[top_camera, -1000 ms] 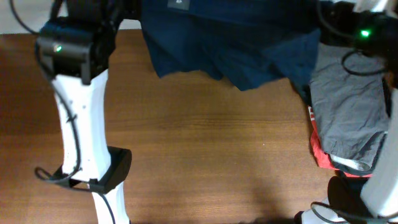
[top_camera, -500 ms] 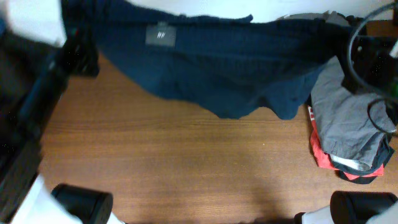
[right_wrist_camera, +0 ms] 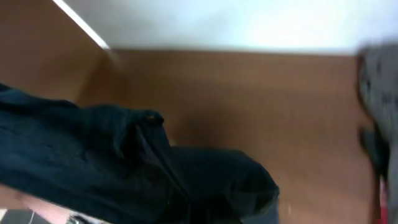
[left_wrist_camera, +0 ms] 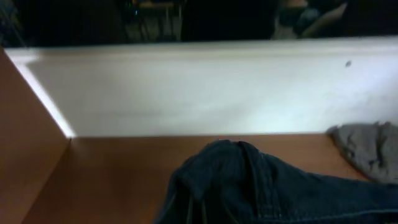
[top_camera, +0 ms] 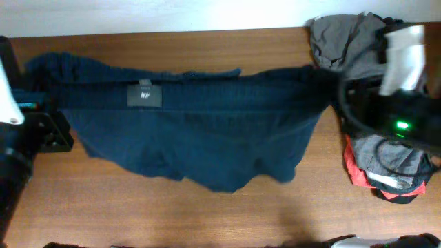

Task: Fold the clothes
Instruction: 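Lift the shorts by the waistband with both grippers and stretch apart, then lower the shorts flat onto the table and release both grippers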

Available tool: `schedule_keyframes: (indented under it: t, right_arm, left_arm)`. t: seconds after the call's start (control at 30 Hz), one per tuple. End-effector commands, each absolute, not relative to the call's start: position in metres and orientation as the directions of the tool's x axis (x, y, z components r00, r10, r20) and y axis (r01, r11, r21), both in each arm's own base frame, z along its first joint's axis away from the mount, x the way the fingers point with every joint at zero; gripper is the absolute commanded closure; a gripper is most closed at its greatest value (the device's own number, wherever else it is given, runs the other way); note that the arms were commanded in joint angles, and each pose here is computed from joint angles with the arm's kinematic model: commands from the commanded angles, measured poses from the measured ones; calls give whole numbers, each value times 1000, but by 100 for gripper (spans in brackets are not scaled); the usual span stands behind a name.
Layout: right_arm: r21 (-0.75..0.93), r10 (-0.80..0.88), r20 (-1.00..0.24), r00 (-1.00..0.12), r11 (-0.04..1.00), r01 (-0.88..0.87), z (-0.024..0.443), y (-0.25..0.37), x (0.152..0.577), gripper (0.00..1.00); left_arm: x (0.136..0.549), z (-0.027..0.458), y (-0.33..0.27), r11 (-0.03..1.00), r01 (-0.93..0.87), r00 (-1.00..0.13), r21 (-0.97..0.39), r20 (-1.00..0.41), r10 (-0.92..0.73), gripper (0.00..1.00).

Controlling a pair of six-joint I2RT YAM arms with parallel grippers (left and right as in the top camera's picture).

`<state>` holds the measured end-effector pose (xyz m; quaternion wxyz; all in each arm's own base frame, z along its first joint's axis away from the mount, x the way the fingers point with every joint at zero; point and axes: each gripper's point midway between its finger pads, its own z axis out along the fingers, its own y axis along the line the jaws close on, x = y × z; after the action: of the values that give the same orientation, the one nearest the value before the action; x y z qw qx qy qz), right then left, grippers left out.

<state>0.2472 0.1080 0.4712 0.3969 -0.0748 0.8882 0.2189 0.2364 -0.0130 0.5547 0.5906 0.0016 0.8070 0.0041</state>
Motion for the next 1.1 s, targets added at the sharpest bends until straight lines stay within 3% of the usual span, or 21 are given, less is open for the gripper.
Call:
schedule_keyframes:
  t: [0.0,0.23,0.47,0.77,1.07]
  right_arm:
    - [227,69,-661,-747,967,-112,430,85,265,96]
    - [149,35,-489,-872,988,-44,355,87,297,96]
    - [105,25,-429,-903,994,-22,295,100,358,96]
    - [8,44,-517,-855,999,46,224,104,473,96]
    - [70,127,-697,-706,992,109,189,93,577,96]
  left_arm:
    - [261,525,-2,995,-82,-420,53,-907,14,99]
    - [310,430,-4,986,-123,-702,115,-712,-5,99]
    - [378,339,-15,981,-105,-810,164,-586,12,99]
    - [477,245,-29,977,-126,-785,173,-619,8,99]
    - [585,192,-45,980,-166,-632,113,-775,-18,99]
